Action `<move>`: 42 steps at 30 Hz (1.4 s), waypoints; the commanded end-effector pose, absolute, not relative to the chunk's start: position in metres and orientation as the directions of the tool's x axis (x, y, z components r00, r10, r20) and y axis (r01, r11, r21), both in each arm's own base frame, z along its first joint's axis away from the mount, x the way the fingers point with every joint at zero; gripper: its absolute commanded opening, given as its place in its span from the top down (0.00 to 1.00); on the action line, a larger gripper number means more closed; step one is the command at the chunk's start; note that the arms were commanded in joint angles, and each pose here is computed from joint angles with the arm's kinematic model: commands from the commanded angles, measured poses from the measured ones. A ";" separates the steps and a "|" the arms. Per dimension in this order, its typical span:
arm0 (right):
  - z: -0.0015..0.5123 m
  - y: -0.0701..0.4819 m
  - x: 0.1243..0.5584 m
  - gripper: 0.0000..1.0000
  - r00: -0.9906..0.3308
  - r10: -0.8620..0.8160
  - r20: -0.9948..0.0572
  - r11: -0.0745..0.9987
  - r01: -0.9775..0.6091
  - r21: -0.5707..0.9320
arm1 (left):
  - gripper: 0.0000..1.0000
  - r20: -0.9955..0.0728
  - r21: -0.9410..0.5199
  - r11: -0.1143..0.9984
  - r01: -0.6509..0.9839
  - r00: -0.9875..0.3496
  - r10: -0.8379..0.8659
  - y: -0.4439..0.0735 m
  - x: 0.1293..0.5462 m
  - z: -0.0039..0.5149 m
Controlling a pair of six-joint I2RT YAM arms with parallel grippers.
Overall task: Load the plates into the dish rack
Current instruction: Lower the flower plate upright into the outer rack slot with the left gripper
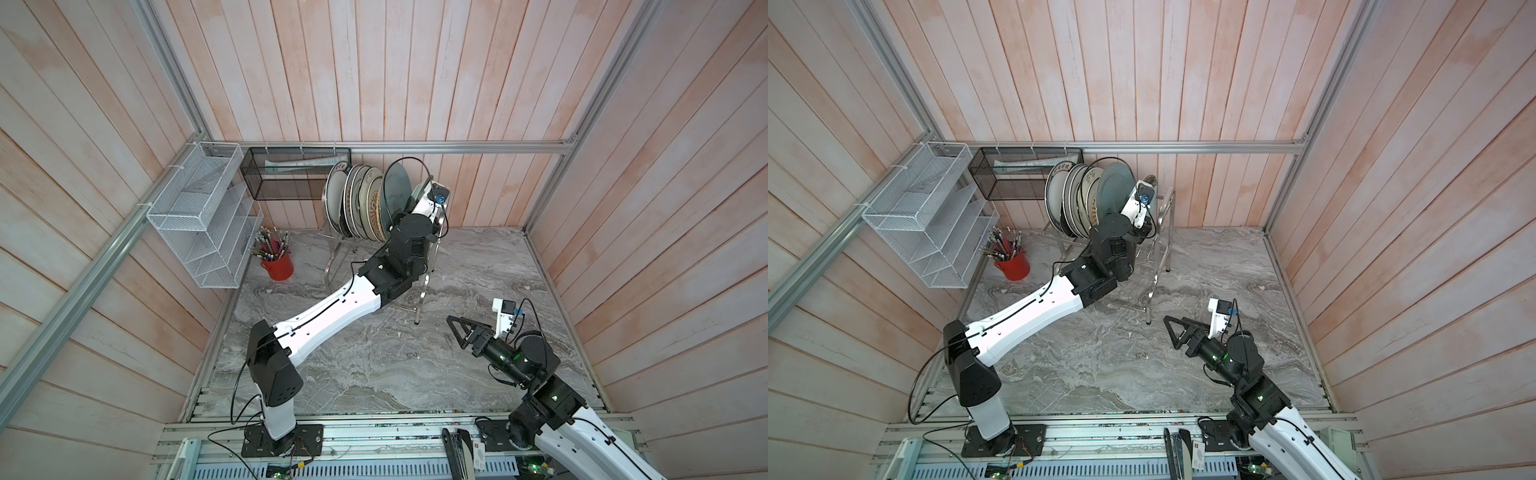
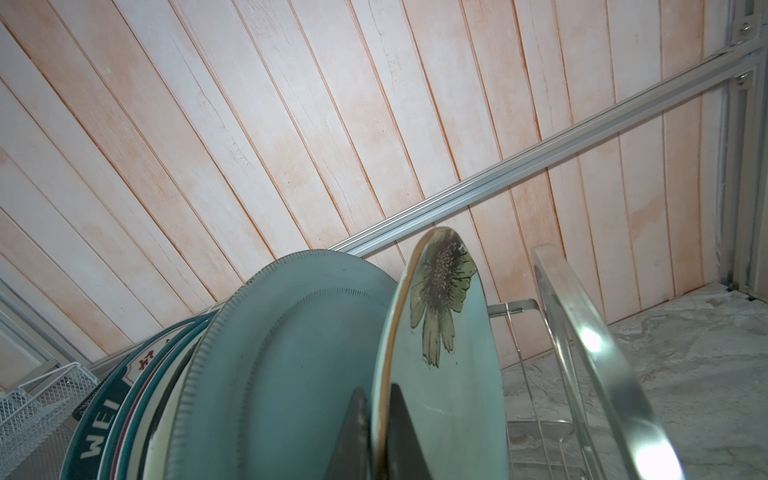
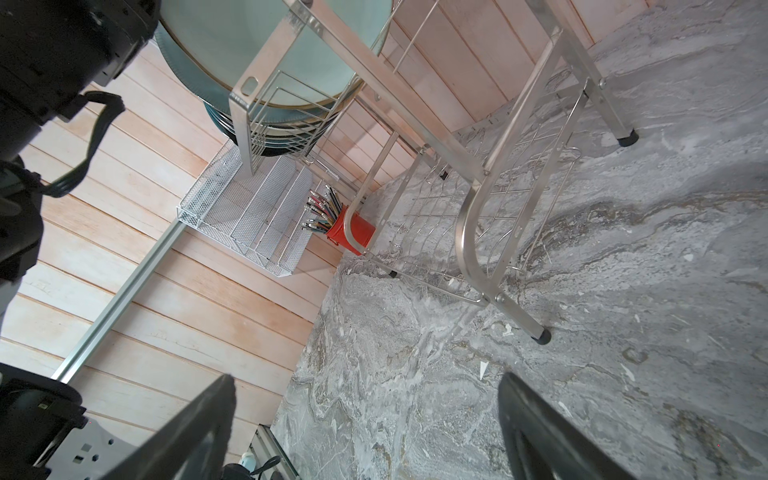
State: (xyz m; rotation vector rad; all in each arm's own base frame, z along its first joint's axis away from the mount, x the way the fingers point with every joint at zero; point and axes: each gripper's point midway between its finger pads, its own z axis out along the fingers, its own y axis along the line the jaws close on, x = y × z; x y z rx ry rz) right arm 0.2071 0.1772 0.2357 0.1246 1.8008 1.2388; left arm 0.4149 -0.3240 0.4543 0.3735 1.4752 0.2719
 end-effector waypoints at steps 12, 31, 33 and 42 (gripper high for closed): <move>0.230 0.174 0.206 0.02 -0.579 0.544 -0.608 0.491 -0.368 0.790 | 0.85 -0.946 0.308 0.951 0.018 0.110 0.304 -0.305 0.405 0.485; 0.228 0.173 0.206 0.02 -0.575 0.544 -0.611 0.497 -0.367 0.787 | 0.53 -0.947 0.301 0.953 0.012 0.119 0.298 -0.300 0.401 0.494; 0.230 0.173 0.206 0.02 -0.573 0.546 -0.612 0.495 -0.368 0.787 | 0.50 -0.948 0.298 0.955 0.011 0.120 0.294 -0.299 0.401 0.495; 0.229 0.173 0.206 0.02 -0.575 0.544 -0.612 0.496 -0.367 0.787 | 0.41 -0.953 0.282 0.959 0.024 0.122 0.277 -0.298 0.399 0.498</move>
